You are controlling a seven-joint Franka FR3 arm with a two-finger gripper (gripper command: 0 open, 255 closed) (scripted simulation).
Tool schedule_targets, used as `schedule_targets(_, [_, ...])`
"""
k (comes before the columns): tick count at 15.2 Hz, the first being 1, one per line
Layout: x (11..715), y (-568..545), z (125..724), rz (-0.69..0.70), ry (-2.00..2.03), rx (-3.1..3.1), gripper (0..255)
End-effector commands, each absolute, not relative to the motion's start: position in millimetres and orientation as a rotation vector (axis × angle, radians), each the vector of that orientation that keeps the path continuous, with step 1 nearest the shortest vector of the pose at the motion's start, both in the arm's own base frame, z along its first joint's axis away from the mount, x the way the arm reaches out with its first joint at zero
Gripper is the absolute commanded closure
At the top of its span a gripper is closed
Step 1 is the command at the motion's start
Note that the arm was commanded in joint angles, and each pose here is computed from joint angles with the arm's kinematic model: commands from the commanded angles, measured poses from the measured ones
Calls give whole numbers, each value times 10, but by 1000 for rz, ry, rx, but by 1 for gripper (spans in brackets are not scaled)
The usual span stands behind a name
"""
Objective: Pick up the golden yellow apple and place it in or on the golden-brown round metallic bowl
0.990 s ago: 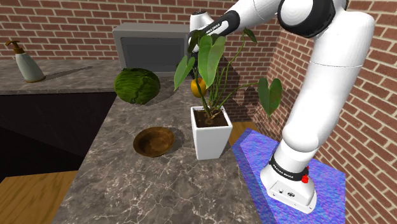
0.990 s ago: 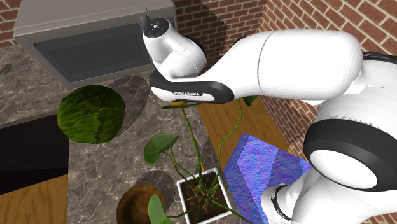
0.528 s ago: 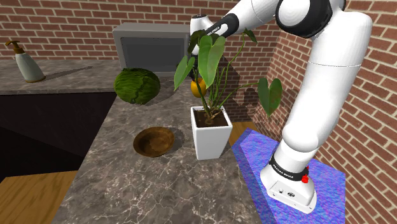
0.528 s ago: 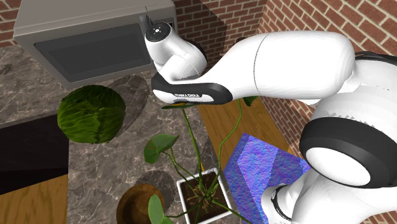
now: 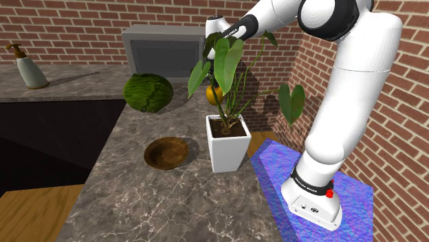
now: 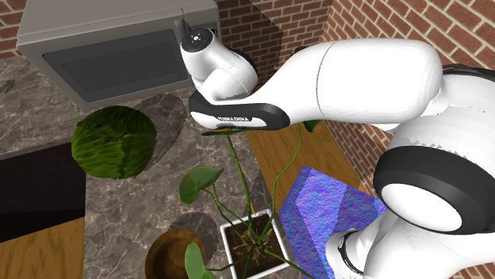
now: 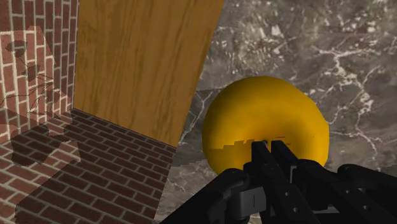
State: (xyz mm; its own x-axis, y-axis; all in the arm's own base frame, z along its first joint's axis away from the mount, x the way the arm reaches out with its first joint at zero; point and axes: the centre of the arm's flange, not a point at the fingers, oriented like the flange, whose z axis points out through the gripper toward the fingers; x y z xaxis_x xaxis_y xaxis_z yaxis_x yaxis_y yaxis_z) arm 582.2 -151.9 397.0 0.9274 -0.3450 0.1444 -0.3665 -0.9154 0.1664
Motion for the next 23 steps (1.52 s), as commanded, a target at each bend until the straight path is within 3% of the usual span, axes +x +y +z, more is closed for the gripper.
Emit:
schedule_targets(1, [5821,-1519,3969,166,-540,2895,255])
schedule_targets(23, [5822,-1519,4972,166,-540,2895,255])
